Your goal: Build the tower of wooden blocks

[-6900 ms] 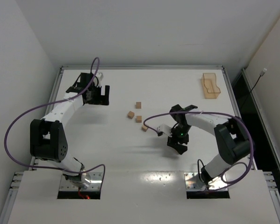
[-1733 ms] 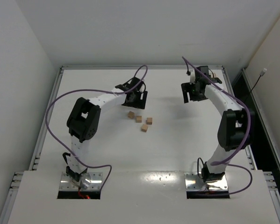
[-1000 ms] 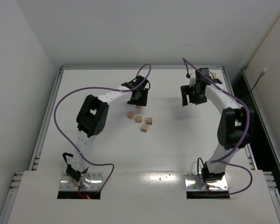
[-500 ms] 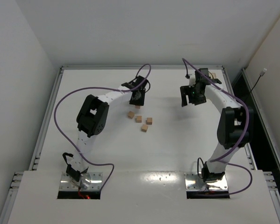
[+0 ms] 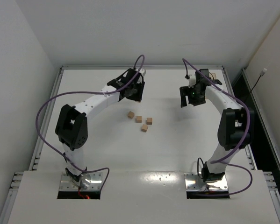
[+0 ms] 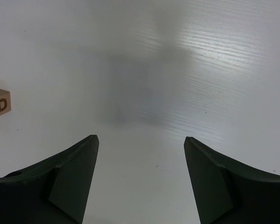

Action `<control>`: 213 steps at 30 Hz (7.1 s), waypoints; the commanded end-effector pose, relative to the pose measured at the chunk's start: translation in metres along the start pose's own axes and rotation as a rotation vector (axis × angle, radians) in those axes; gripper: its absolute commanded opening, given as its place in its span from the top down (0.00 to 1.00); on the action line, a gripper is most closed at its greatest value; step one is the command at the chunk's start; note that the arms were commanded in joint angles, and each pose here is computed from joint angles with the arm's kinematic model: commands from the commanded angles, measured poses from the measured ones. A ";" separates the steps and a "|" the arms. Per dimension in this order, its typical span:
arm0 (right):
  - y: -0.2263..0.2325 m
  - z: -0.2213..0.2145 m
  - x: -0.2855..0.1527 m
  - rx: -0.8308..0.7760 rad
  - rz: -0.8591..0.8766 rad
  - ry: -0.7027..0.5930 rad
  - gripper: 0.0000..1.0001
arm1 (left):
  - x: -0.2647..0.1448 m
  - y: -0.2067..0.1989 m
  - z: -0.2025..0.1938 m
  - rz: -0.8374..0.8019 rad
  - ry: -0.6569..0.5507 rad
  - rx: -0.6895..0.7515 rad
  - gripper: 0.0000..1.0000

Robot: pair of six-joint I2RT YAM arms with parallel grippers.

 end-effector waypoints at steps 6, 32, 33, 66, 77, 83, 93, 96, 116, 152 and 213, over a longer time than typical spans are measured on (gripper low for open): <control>0.004 0.008 -0.022 -0.016 0.031 -0.097 0.29 | -0.033 -0.007 -0.003 -0.283 0.053 0.375 1.00; 0.004 0.007 -0.020 -0.034 0.039 -0.099 0.30 | 0.007 -0.013 -0.011 -0.663 0.262 0.943 1.00; 0.004 0.007 -0.020 -0.034 0.039 -0.099 0.30 | 0.005 -0.014 -0.008 -0.665 0.256 0.954 1.00; -0.003 0.007 -0.017 -0.030 0.091 -0.105 0.20 | 0.033 -0.038 -0.024 -0.779 0.319 1.101 0.95; -0.006 0.007 -0.013 -0.018 0.099 -0.088 0.20 | 0.041 -0.046 -0.018 -0.781 0.291 1.115 0.97; -0.006 0.007 -0.013 -0.018 0.099 -0.088 0.20 | 0.045 -0.046 -0.021 -0.782 0.301 1.113 0.97; -0.006 0.005 -0.007 -0.014 0.112 -0.073 0.20 | 0.052 -0.045 -0.024 -0.774 0.313 1.114 0.96; -0.006 0.005 -0.007 -0.014 0.112 -0.073 0.20 | 0.055 -0.044 -0.026 -0.776 0.322 1.111 0.96; -0.006 0.005 0.000 -0.010 0.124 -0.057 0.20 | 0.064 -0.045 -0.027 -0.775 0.321 1.112 0.93; -0.007 0.004 0.003 -0.017 0.126 -0.049 0.20 | 0.035 -0.052 -0.008 -0.757 0.223 1.077 0.10; -0.008 0.007 -0.009 -0.030 0.094 -0.064 0.20 | 0.049 0.056 -0.040 -0.148 0.185 0.259 0.50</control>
Point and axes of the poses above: each gripper's point midway between its finger pads, its own x axis out along the fingers, its own y axis along the line the jaws close on, z = x × y, the point moved 10 cm from there along -x, back along the fingers, and after that the axes turned 4 degrees about -x, right-handed, at the moved point
